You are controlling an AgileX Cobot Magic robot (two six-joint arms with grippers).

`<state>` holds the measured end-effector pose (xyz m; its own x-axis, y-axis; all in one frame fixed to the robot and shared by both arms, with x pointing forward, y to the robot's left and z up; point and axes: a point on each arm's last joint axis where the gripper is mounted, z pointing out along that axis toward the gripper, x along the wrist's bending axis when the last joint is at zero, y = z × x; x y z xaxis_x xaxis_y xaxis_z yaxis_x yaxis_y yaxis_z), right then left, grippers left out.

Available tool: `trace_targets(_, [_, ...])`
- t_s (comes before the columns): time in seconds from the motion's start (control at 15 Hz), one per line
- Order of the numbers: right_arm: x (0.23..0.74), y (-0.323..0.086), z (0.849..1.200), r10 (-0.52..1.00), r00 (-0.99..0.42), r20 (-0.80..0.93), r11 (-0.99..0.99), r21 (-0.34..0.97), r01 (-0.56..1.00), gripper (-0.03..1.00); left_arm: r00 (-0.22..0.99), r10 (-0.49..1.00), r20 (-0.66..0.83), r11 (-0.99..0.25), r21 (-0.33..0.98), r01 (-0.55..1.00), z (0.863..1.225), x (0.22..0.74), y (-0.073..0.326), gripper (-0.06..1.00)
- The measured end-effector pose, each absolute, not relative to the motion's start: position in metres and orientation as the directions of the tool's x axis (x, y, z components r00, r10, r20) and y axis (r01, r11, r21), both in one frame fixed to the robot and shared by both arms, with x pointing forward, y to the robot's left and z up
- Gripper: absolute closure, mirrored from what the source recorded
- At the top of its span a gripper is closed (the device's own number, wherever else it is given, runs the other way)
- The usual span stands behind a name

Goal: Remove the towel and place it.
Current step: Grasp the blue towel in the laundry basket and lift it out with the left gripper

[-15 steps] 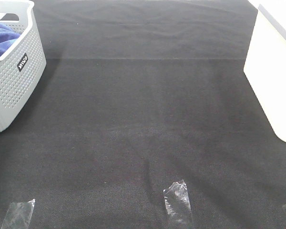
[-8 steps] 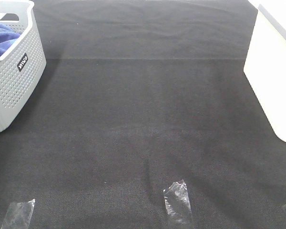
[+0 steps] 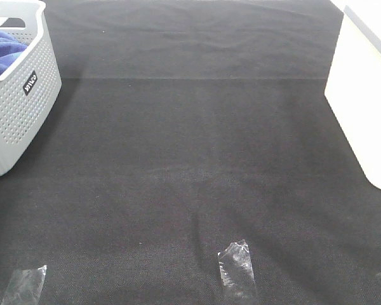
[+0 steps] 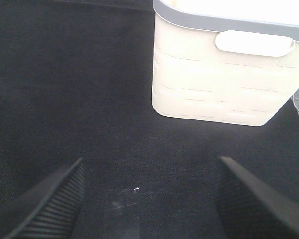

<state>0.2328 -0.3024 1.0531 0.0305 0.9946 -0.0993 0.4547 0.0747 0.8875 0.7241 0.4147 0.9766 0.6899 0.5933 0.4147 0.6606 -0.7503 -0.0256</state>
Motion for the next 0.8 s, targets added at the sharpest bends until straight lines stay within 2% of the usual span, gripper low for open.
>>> trace_targets(0.6, [0.233,-0.302,1.053,0.995,0.03,-0.099,0.075,0.888,0.455,0.24,0.414,0.642,0.646,-0.688,0.247,0.682,1.138,0.679,0.369,0.94])
trace_targets(0.8, [0.233,-0.302,1.053,0.995,0.03,-0.099,0.075,0.888,0.455,0.24,0.346,0.631,0.694,-0.697,0.311,0.646,1.176,0.661,0.352,0.94])
